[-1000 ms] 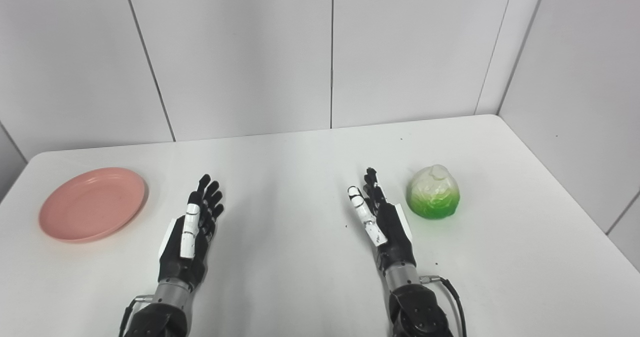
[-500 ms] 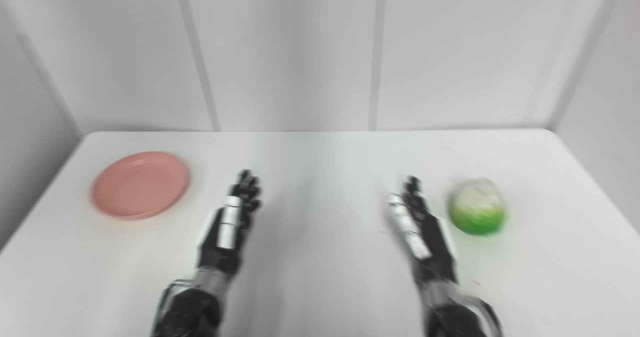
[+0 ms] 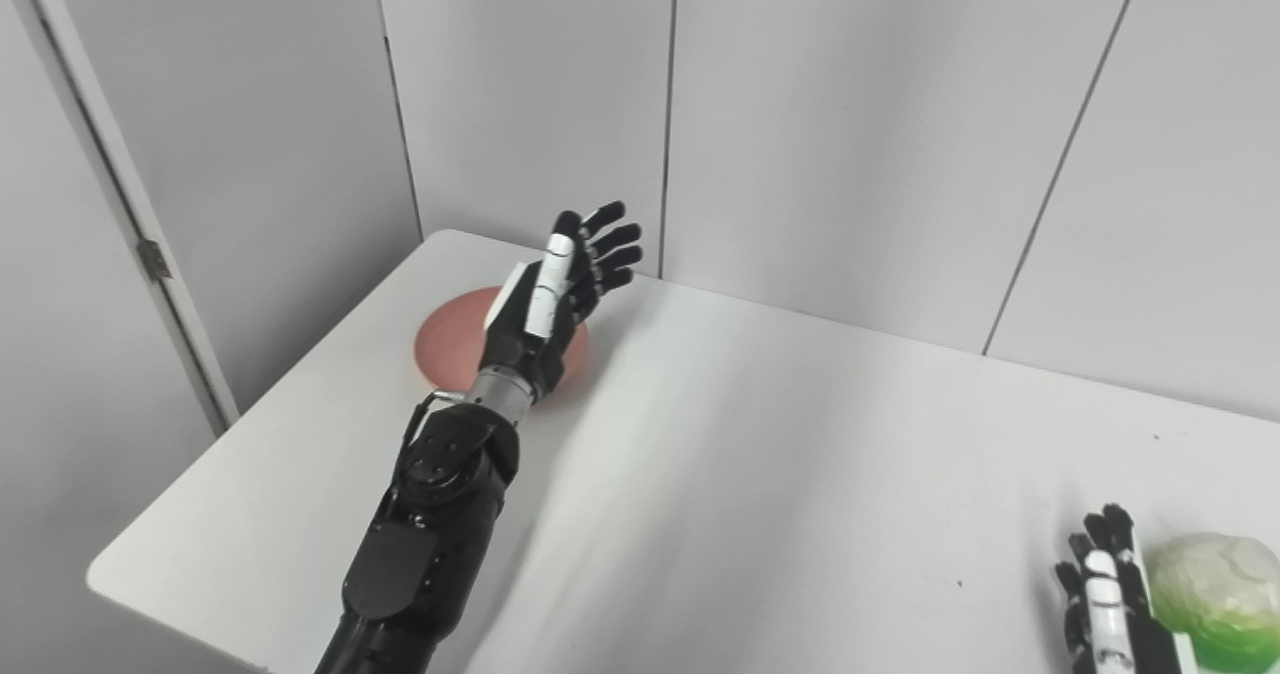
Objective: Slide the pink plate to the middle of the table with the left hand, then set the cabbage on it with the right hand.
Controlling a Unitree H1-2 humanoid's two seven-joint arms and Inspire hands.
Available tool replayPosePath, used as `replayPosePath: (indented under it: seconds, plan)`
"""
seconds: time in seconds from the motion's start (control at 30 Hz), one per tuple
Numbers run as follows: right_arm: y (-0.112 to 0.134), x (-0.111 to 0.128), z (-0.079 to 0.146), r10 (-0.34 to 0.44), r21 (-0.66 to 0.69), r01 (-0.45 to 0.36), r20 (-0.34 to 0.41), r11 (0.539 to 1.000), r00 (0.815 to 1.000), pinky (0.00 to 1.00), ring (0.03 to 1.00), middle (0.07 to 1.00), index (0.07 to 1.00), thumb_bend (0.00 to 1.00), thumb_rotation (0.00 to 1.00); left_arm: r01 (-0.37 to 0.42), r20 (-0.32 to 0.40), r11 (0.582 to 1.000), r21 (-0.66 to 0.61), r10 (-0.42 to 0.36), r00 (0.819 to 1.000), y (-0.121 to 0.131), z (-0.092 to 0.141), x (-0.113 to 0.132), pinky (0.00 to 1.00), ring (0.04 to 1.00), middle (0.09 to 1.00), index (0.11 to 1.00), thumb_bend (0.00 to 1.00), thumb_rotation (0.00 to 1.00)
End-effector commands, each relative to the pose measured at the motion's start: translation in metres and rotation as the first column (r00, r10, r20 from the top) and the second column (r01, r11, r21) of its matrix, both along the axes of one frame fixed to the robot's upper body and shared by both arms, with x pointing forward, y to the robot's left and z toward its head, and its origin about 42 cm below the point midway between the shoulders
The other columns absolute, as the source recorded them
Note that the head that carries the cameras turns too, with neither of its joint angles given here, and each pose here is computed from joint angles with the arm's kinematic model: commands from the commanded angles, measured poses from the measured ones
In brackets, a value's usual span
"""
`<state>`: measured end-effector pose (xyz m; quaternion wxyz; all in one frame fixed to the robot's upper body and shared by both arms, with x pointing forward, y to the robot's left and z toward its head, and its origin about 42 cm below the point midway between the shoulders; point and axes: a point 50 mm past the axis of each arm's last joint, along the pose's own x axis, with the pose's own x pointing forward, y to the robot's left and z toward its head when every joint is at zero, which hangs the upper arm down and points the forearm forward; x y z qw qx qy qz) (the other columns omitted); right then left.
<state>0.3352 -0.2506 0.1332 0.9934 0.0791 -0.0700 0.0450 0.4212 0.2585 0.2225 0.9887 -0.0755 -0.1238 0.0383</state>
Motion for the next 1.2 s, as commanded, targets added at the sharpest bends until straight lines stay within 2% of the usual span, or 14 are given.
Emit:
replayPosePath:
  seconds: [0.0,0.2,0.33,0.47,0.5,0.6,0.7,0.83,0.93,1.1,1.17]
  plan:
    - [-0.003,0.004,0.018,0.009,-0.013,-0.008,0.076,1.0,0.997,1.0,1.0,1.0,1.0,0.53,0.7,-0.031,0.127,0.999,0.005,0.031,0.991,0.011,0.042,0.013,0.77,0.786,0.779,0.769,0.85,1.0]
    - [-0.003,0.003,0.019,0.0,-0.008,0.001,0.066,1.0,0.998,1.0,1.0,1.0,1.0,0.6,0.7,-0.172,0.147,0.985,0.006,0.169,0.975,0.052,0.051,0.028,0.7,0.735,0.729,0.715,0.83,1.0]
    - [-0.002,0.003,0.019,0.017,0.004,-0.018,0.073,1.0,0.997,1.0,1.0,1.0,1.0,0.61,0.7,-0.237,0.129,0.971,0.036,0.231,0.964,0.081,0.051,0.038,0.69,0.73,0.719,0.702,0.84,1.0]
    - [-0.001,0.003,0.02,0.028,0.025,-0.03,0.071,0.999,0.997,1.0,1.0,1.0,1.0,0.66,0.71,-0.284,0.117,0.957,0.062,0.276,0.954,0.11,0.047,0.043,0.69,0.718,0.711,0.69,0.82,1.0]
    - [-0.001,0.002,0.02,0.027,0.027,-0.029,0.072,0.999,0.997,1.0,1.0,1.0,1.0,0.66,0.68,-0.298,0.112,0.952,0.065,0.29,0.951,0.117,0.045,0.044,0.69,0.72,0.713,0.695,0.82,1.0]
    - [0.0,0.002,0.022,0.016,0.016,-0.017,0.087,1.0,0.996,1.0,1.0,1.0,1.0,0.59,0.69,-0.347,0.088,0.935,0.068,0.341,0.936,0.135,0.035,0.046,0.69,0.724,0.716,0.7,0.81,1.0]
    - [0.002,0.001,0.023,0.016,0.022,-0.018,0.088,1.0,0.996,1.0,1.0,1.0,1.0,0.57,0.71,-0.373,0.062,0.925,0.065,0.37,0.927,0.143,0.025,0.047,0.7,0.726,0.72,0.71,0.81,1.0]
    - [0.003,0.0,0.024,0.032,0.074,-0.038,0.089,0.996,0.996,1.0,1.0,1.0,1.0,0.58,0.63,-0.404,0.015,0.915,0.007,0.404,0.915,0.146,0.013,0.054,0.72,0.729,0.726,0.72,0.79,1.0]
    - [0.003,0.0,0.024,0.028,0.046,-0.033,0.093,0.998,0.995,1.0,1.0,1.0,1.0,0.59,0.66,-0.405,-0.012,0.914,-0.015,0.405,0.914,0.15,0.002,0.059,0.75,0.743,0.736,0.726,0.79,1.0]
    - [0.004,-0.001,0.026,0.027,0.019,-0.029,0.108,0.999,0.994,1.0,1.0,1.0,1.0,0.58,0.67,-0.417,-0.04,0.909,0.015,0.417,0.908,0.156,-0.01,0.061,0.75,0.752,0.746,0.738,0.79,1.0]
    - [0.005,-0.001,0.027,0.045,0.068,-0.053,0.107,0.996,0.993,1.0,1.0,1.0,1.0,0.57,0.64,-0.418,-0.048,0.908,0.011,0.418,0.907,0.158,-0.013,0.062,0.75,0.759,0.753,0.745,0.77,1.0]
